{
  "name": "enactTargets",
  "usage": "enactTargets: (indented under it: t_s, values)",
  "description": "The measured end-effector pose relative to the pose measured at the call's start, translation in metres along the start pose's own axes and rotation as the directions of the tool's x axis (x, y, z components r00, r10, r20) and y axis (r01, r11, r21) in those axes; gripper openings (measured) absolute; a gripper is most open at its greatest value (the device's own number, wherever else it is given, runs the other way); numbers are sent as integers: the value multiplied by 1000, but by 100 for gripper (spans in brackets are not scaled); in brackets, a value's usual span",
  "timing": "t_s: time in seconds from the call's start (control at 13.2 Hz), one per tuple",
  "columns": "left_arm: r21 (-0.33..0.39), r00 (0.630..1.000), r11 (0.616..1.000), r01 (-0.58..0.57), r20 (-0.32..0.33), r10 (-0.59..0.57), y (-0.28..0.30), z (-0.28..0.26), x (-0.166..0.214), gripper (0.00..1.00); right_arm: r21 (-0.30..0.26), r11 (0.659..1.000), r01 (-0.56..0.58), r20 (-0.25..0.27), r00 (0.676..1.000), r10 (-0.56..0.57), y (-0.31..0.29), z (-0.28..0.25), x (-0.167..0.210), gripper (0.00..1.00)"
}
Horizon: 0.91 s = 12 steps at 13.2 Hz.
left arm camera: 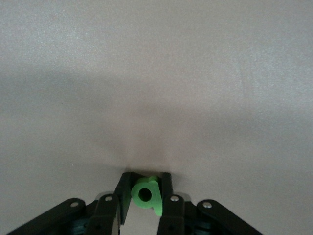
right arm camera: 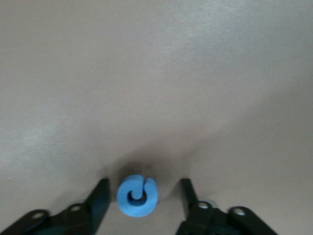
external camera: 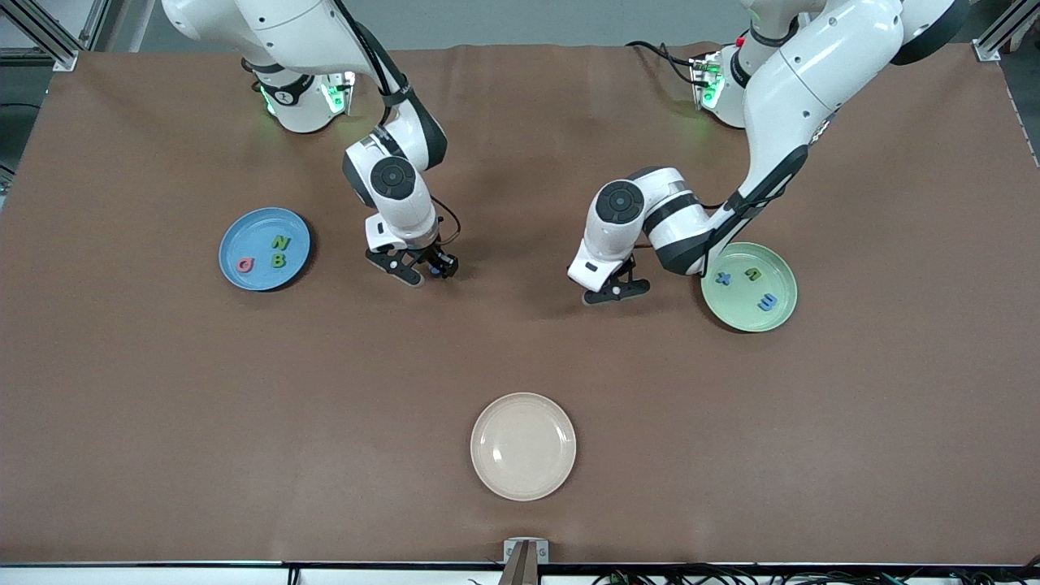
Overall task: Sort uppercase to blue plate, lowercase to green plate
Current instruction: 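Grasp the green a with the left gripper while the right gripper grasps c, then place a on green plate with the left gripper while the right gripper places c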
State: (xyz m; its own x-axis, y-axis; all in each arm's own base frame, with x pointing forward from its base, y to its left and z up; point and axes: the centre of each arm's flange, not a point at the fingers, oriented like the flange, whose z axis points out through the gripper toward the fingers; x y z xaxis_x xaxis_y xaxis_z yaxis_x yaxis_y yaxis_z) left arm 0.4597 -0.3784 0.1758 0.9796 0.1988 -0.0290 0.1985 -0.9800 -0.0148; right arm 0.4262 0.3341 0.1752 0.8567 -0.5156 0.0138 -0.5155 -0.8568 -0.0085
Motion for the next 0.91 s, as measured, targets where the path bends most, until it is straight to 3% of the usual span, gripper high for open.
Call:
enactTargets:
  t_s: [0.15,0.53,0.76,0.91]
  values:
    - [0,1000,1000,1,0,-1,0,0,0,28,4,1000,-1,-1,1000,1,-2,-2,1,34]
    - [-2,1000,1000,17,-4,-17,-4,-2,8,28,-11,1000,-14,-1,1000,14,3,-4,12,34]
    - [9,998,999,47,-36,-47,-14,-24,28,28,-93,995,35,56,998,-30,33,-30,58,34]
    - [35,998,998,48,-37,-47,-28,-54,39,28,-104,989,103,103,990,-92,63,-69,93,34]
